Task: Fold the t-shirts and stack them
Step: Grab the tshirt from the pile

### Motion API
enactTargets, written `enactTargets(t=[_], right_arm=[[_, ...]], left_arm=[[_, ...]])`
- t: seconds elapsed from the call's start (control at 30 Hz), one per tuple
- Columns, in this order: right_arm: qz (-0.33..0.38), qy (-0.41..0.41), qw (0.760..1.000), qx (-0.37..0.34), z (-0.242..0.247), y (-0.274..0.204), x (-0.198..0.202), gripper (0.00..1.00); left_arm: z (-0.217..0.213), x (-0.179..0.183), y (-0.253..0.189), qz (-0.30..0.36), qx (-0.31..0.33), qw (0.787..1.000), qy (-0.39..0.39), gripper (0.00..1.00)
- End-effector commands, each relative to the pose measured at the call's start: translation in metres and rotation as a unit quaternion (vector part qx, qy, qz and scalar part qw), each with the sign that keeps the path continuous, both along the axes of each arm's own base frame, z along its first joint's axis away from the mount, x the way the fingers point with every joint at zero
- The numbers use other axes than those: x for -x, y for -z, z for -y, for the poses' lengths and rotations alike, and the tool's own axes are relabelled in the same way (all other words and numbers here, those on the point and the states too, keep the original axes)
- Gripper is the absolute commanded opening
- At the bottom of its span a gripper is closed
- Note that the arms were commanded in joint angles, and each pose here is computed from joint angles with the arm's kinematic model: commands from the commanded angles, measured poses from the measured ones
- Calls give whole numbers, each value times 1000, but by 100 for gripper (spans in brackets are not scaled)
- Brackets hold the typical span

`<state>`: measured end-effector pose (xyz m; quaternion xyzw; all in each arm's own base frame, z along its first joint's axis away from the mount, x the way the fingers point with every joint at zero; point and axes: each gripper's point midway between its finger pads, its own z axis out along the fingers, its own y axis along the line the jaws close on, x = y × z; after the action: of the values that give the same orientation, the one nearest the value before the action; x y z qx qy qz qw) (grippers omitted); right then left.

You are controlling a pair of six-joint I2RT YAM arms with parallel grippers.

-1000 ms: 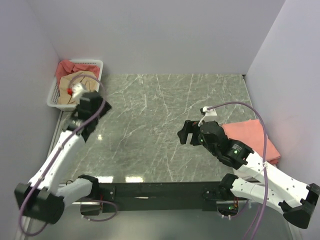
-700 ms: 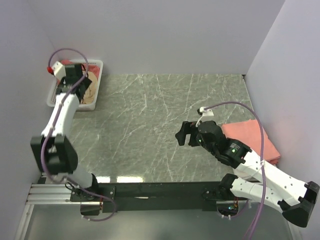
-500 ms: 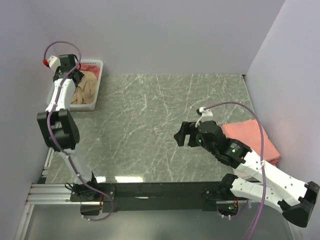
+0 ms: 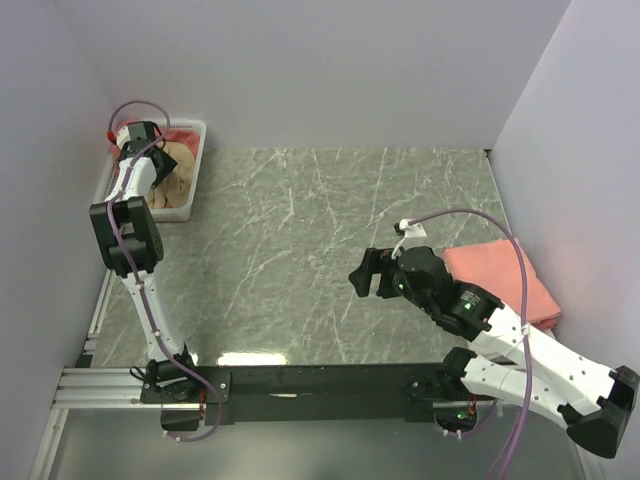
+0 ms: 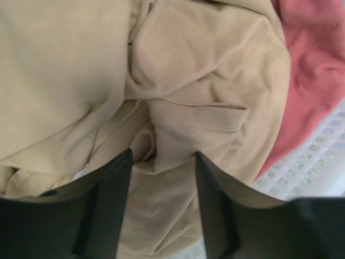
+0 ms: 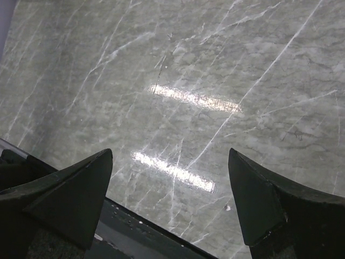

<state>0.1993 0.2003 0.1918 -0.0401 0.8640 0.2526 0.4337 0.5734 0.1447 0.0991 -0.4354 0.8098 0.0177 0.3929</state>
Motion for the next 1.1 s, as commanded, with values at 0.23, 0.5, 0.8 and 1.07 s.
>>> enactTargets(t=[0.23, 0.5, 0.8, 1.07], right_arm=[[1, -13, 1000, -16, -6, 5, 4, 94], [9, -11, 1000, -19, -4, 4, 3, 94], [17, -8, 1000, -15, -5, -4, -2, 94], [36, 11, 999, -4, -2, -16, -13, 94]], left_arm=[[-2, -30, -20, 60, 14, 998, 18, 9], [11, -29, -128, 154, 10, 986, 55, 0], [42, 14, -282, 294, -6, 949, 113, 0], [108, 85, -425, 418, -40, 882, 215, 0]])
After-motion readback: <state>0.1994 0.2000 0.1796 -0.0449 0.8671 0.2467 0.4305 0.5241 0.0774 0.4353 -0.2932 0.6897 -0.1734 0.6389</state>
